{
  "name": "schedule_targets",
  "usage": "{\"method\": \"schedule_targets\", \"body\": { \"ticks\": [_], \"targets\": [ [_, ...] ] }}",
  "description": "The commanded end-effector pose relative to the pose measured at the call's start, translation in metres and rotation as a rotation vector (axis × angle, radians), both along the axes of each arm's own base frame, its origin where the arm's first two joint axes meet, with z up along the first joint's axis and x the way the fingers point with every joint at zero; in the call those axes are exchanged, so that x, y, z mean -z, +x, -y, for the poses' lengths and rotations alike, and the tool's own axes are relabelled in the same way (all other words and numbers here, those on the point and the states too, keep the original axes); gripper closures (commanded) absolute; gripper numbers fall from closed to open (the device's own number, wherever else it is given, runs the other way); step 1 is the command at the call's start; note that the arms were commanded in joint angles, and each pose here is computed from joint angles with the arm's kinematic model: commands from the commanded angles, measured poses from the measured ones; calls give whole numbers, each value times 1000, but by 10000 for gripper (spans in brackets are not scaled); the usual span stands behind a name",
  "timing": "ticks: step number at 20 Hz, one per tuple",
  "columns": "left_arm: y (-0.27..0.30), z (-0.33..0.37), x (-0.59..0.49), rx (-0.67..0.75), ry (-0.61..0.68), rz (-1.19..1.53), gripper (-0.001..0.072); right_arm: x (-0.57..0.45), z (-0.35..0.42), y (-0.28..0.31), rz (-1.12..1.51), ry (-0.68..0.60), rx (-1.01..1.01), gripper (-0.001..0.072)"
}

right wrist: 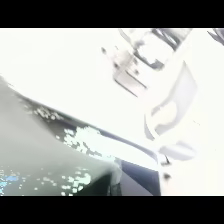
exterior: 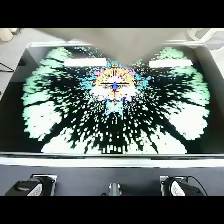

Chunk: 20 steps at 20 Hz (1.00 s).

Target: Fold the shirts.

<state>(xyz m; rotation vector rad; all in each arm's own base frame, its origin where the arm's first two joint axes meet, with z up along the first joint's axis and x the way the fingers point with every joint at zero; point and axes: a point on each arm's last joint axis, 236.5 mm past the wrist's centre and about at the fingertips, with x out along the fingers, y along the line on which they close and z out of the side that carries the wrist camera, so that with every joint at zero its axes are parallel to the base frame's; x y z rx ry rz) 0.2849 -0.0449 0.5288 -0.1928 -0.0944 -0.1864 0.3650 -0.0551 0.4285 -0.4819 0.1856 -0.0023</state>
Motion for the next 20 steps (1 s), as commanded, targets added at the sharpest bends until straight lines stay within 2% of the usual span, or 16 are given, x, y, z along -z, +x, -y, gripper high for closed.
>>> {"method": "schedule_targets", "body": {
  "ticks": [1,3,9,14,16,18,20],
  "targets": [
    [-1,-19,26,-81,72,-105,675,3,10,-7,-31,-5,51,693],
    [1,-30,28,-132,98,-107,675,8,13,-3,-47,-4,53,693],
    [3,-31,22,-137,101,-82,675,25,1,-13,-128,16,17,693],
    [20,-29,5,-140,102,-2,675,107,-21,-46,-495,116,-50,694],
    [43,-28,22,-135,95,-59,675,152,-27,-60,-674,172,-64,694],
    [83,-25,56,-130,108,-156,675,208,-31,-67,-846,230,-75,694],
    [134,-16,104,-103,106,-271,675,274,-39,-63,-992,237,-90,694]
  ]
}}
